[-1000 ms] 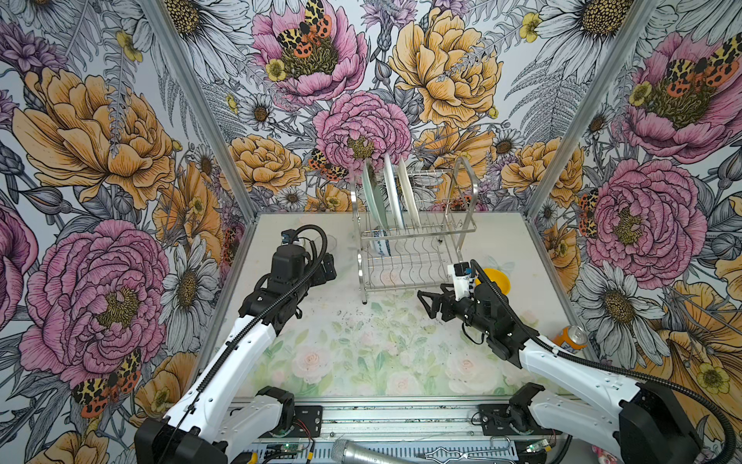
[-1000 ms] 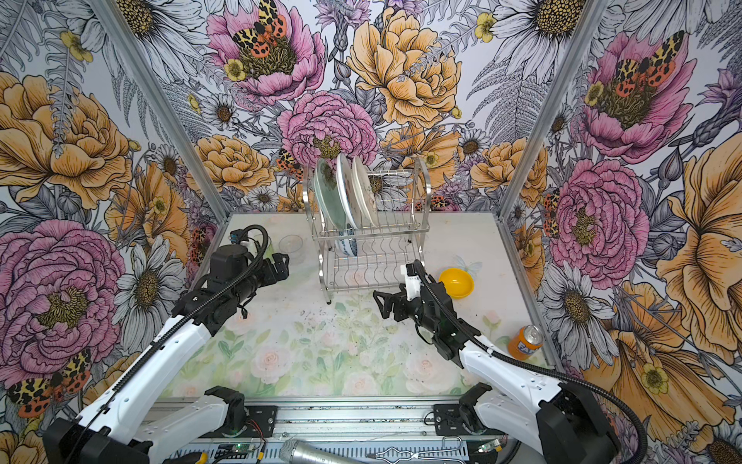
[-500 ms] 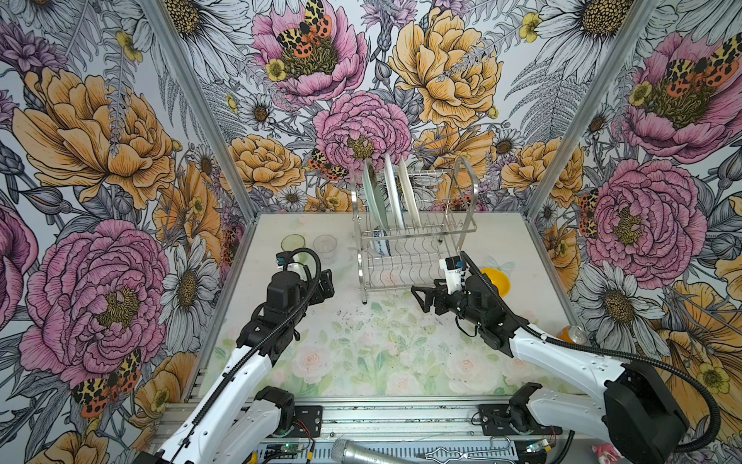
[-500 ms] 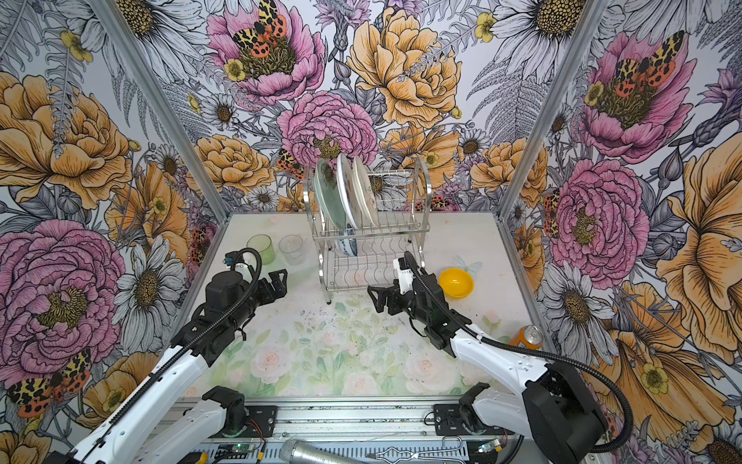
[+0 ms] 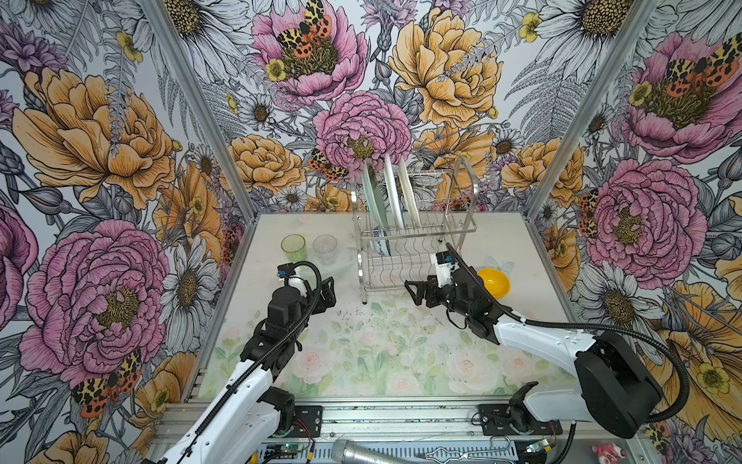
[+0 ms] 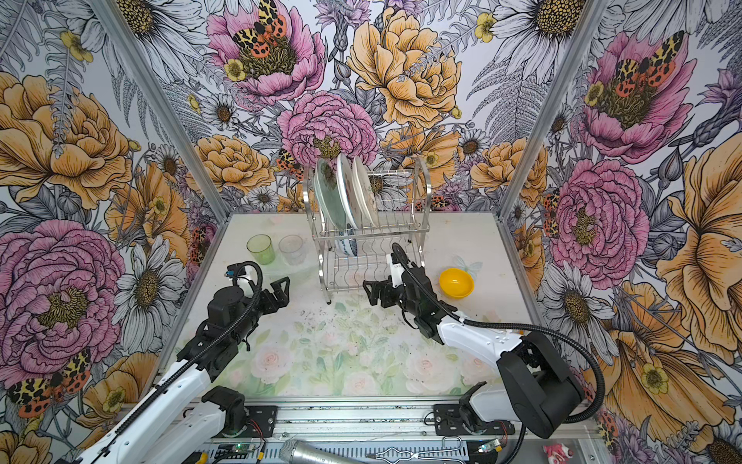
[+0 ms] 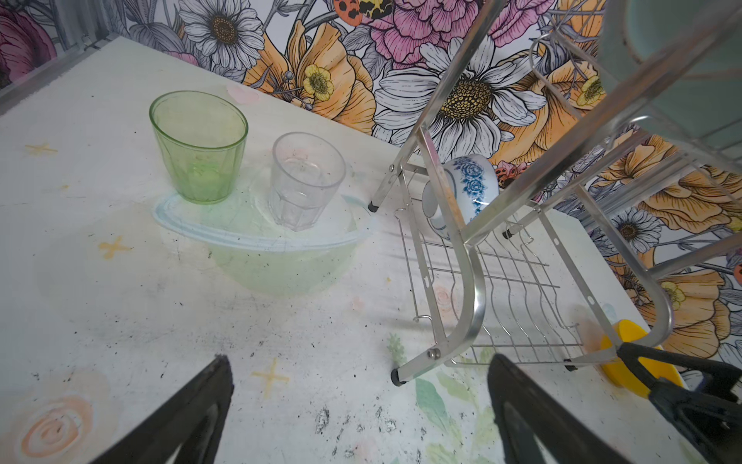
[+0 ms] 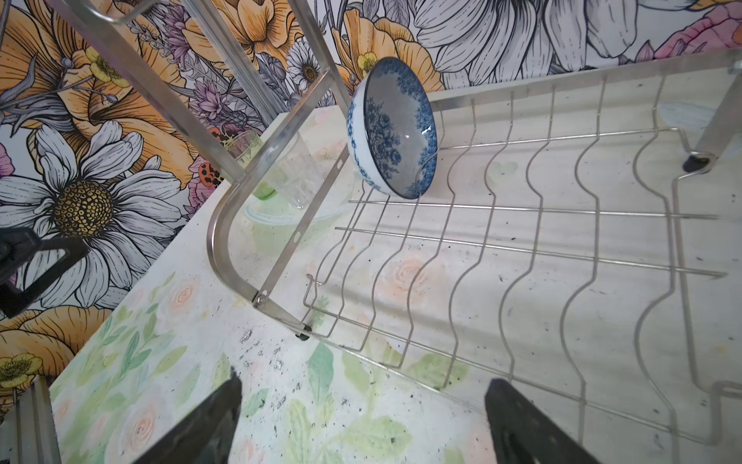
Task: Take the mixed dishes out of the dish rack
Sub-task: 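Draw the left gripper back while the right gripper moves toward the blue-and-white bowl, then lower the right gripper onto the rim of the blue-and-white bowl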
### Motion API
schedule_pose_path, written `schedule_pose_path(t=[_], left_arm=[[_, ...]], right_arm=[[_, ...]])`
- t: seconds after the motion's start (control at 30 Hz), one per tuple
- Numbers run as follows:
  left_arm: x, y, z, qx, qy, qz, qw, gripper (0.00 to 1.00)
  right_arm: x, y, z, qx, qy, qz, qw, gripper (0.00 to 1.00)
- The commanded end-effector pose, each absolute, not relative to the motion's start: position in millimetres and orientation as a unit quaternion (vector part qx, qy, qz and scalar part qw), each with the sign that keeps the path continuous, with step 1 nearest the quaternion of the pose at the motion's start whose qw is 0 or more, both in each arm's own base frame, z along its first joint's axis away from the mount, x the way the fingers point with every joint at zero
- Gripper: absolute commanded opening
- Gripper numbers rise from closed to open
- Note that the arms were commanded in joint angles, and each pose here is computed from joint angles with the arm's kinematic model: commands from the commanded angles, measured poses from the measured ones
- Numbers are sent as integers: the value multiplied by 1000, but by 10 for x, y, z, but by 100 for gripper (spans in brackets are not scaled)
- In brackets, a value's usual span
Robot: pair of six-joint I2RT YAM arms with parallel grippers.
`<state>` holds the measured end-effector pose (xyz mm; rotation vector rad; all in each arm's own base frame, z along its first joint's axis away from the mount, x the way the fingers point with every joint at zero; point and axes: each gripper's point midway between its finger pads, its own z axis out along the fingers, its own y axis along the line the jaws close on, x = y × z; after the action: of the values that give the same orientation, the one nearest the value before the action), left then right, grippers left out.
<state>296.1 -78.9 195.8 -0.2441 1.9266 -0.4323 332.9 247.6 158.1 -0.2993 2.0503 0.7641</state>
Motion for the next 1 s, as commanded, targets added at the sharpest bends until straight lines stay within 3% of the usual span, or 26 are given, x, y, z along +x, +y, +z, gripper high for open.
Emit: schedule_pose_path(t=[0.0,0.37,0.73,0.97], left_arm=[[2965,-854,2063,-83,790,-200,573,99],[2827,-774,2132,-87,768,-204,601,99],[2847,-796,2002,-84,769,-206,599,99],[2867,-824,1952,-81,774,-208,592,99]], right_arm=[[3477,2617,1840,-123,807,323,479,98],[3679,2828,1666,-115,817,328,459,89],[3983,3036,1528,-124,822,329,448,72],[4209,3109,1463,-134,817,338,447,68]])
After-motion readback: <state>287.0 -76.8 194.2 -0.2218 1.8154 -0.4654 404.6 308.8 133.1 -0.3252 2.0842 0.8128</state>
